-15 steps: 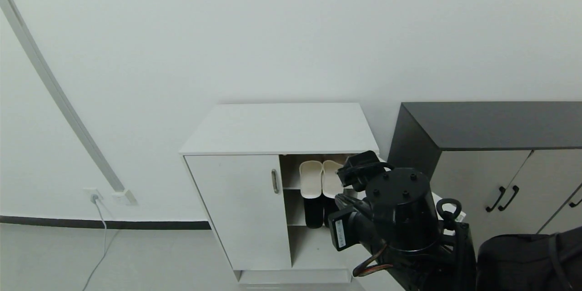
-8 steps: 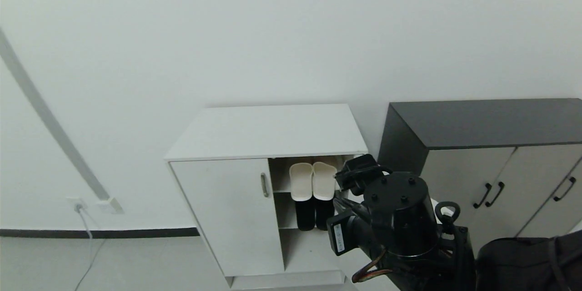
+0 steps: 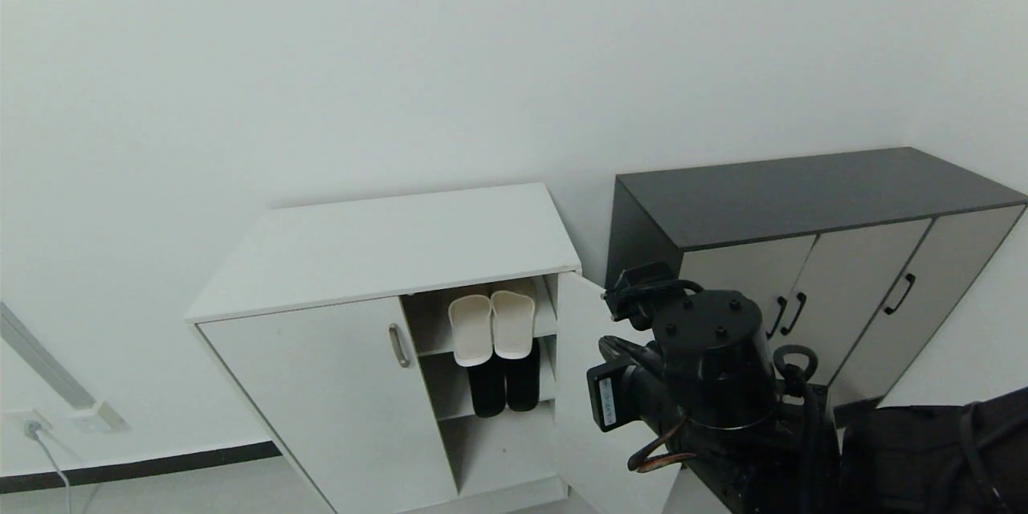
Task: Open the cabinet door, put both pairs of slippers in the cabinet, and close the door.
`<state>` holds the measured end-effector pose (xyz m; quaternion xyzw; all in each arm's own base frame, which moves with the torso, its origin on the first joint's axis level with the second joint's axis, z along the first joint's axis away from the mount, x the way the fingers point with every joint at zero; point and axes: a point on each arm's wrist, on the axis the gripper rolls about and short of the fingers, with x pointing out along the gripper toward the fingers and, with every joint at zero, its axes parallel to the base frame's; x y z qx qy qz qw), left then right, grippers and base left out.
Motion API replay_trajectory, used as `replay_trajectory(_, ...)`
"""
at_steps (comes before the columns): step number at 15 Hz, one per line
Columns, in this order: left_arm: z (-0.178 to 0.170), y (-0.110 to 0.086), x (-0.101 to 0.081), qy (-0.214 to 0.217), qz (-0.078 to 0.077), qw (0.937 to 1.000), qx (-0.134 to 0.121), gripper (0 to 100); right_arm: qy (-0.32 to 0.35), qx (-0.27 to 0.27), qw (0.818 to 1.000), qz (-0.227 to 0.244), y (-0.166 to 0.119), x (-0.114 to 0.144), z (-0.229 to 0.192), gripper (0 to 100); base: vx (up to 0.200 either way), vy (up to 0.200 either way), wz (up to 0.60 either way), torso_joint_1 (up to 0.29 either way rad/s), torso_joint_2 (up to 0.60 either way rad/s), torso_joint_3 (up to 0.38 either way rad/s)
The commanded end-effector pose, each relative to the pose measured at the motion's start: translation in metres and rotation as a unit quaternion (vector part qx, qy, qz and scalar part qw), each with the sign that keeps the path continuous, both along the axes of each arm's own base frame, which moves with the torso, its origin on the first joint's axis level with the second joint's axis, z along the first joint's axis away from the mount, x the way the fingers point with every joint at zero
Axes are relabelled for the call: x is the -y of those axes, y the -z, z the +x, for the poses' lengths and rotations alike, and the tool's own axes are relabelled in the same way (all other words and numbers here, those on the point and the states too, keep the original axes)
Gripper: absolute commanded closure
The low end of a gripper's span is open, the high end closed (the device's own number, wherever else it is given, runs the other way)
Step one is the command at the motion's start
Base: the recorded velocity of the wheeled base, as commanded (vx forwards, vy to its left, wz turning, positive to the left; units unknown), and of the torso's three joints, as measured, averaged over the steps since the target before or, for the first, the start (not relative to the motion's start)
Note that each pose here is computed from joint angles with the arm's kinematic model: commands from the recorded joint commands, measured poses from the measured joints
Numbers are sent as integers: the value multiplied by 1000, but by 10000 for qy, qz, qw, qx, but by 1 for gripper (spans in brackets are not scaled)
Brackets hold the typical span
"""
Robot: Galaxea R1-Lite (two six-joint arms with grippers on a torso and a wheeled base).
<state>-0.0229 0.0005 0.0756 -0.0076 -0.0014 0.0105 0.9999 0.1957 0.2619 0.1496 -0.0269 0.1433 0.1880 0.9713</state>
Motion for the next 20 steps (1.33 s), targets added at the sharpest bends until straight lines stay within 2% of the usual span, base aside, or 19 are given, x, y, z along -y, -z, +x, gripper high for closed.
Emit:
replay_trajectory(1,0,0,0,-10,-1,10000,-5,100,13,-2,10000,0,0,0,1,100,0,0,0,0,0,0)
replay_trajectory(8,0,0,0,-10,-1,10000,-5,100,153,24,9999,-63,0,6,9,100,-200,0,0,0,4,3)
replay_trajectory(10,0,0,0,6,7,10000,-5,100,473,105,9986,-218,-1,21,27,100,0,0,0,0,0,0)
replay_trajectory(14,0,0,0,-2,7,10000,-5,100,1087,169,9939,-93,-6,45,79,100,0,0,0,0,0,0)
replay_trajectory(18,0,0,0,-2,7,10000,-5,100,1391,33,9903,1,16,60,147,100,0,0,0,0,0,0)
replay_trajectory(20,0,0,0,6,7,10000,-5,100,1477,-9,9890,27,25,66,166,100,0,0,0,0,0,0)
